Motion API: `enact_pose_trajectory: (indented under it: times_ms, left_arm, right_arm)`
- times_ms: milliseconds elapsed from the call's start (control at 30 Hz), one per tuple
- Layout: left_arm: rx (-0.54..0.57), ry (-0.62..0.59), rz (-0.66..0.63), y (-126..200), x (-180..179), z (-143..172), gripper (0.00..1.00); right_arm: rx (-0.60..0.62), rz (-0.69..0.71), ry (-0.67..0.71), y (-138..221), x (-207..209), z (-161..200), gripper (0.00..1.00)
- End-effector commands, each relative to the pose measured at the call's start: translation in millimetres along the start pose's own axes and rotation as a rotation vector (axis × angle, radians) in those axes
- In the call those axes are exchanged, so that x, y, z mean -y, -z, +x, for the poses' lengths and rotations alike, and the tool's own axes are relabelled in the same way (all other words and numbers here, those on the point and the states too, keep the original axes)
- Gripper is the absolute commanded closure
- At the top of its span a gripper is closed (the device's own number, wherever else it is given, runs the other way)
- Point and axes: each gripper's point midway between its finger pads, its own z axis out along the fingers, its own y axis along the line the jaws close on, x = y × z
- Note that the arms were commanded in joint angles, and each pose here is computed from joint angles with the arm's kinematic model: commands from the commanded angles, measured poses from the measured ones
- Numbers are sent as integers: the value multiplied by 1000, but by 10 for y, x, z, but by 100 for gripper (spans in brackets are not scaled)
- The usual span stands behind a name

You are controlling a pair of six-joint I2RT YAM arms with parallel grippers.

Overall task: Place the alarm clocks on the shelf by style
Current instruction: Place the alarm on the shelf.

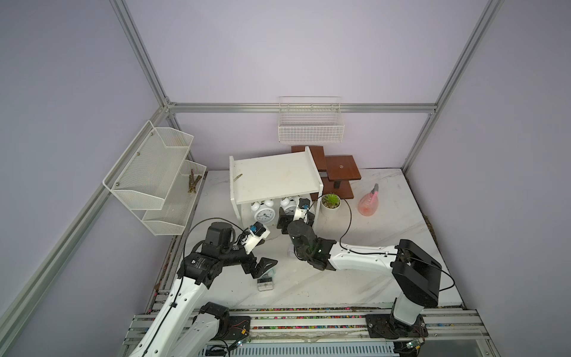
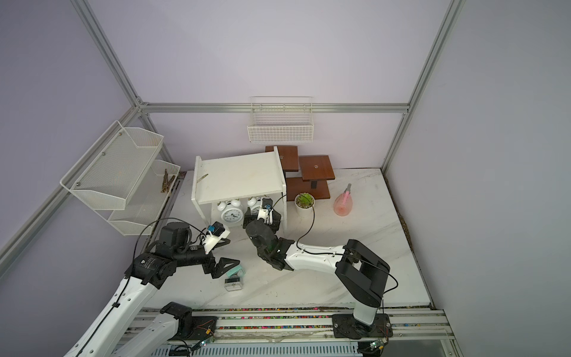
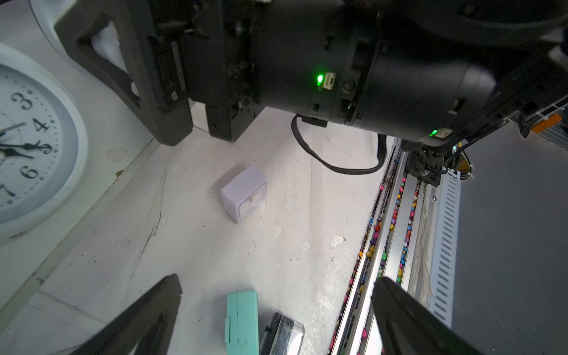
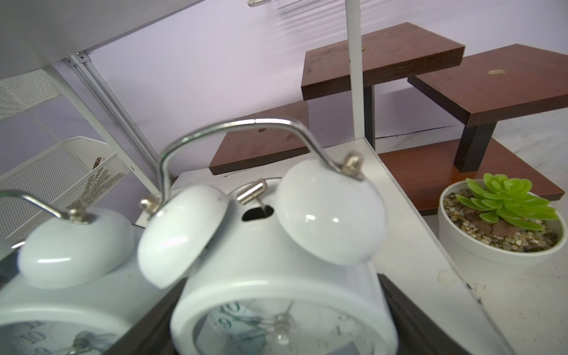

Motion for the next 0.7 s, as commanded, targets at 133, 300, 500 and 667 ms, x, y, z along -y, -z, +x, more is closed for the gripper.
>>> enact_pose_trajectory:
  times_ms: [133,300,500,667]
  left_arm:
    - [29,-41,2,68,39,-109,0]
    - [29,-41,3,68,41,-111,0]
    - [28,-42,3,66,41,-106,0]
    - [26,-42,4,60,37,-104,0]
  right_arm:
    - [61,27,-20,-105,-1,-163,29]
    - [65,44,8,-142,9,-152,27]
    - [56,46,17,-154,4,-131,23]
    - [49,43,13,-131,4,-161,13]
